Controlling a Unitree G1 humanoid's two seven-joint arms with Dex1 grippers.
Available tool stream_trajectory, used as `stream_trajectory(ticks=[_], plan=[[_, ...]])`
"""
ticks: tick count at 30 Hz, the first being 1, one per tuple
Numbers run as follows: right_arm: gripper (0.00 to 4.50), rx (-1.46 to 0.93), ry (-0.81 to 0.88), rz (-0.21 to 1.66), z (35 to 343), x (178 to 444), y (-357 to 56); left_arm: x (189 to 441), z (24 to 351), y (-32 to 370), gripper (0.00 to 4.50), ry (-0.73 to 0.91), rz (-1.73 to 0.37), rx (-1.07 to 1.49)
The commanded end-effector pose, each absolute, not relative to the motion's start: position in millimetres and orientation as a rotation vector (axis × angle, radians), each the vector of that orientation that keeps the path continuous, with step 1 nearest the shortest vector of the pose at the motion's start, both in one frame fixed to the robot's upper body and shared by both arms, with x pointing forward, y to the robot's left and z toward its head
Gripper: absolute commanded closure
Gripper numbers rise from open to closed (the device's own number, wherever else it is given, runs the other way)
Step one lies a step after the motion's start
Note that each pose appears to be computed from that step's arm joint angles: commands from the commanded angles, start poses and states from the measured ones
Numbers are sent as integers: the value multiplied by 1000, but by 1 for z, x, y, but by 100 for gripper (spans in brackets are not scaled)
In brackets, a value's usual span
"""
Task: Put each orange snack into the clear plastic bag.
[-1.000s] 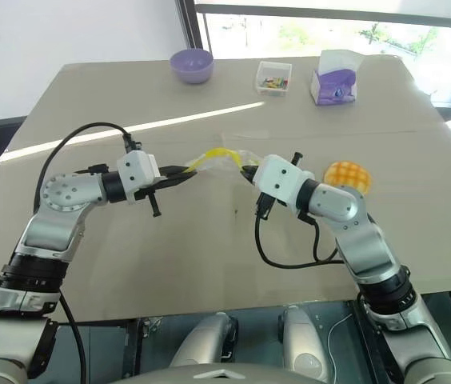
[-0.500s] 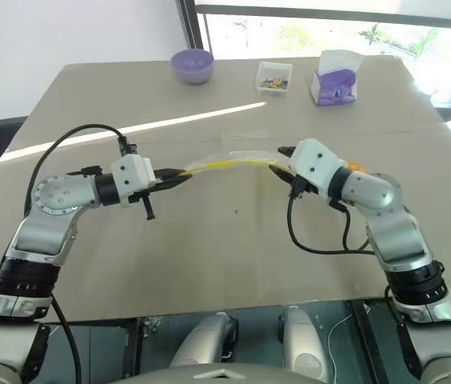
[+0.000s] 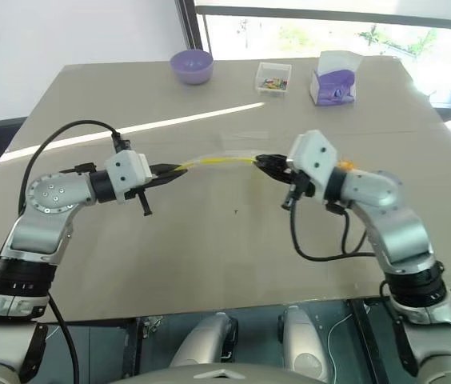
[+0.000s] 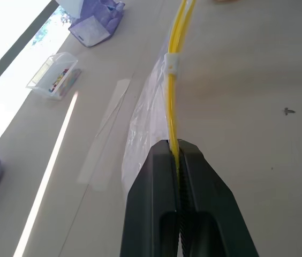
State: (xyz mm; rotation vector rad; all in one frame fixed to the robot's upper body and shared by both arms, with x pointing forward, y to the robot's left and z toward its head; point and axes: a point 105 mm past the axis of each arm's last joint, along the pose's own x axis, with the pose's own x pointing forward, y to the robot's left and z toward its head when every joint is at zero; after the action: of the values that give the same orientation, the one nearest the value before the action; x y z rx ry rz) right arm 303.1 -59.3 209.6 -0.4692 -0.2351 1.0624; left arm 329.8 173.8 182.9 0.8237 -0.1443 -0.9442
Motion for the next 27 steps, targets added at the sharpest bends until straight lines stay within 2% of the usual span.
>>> stream_trajectory(ticks=[1, 14, 27], plan=[[446, -514, -305, 1010, 219, 310, -43, 326, 195, 168, 450, -200, -936, 849], [446, -660, -350, 980, 210, 323, -22, 322, 196, 164, 450, -212, -929, 833], [446, -750, -365, 949, 200, 329, -18, 320, 195, 158, 450, -218, -937, 803]])
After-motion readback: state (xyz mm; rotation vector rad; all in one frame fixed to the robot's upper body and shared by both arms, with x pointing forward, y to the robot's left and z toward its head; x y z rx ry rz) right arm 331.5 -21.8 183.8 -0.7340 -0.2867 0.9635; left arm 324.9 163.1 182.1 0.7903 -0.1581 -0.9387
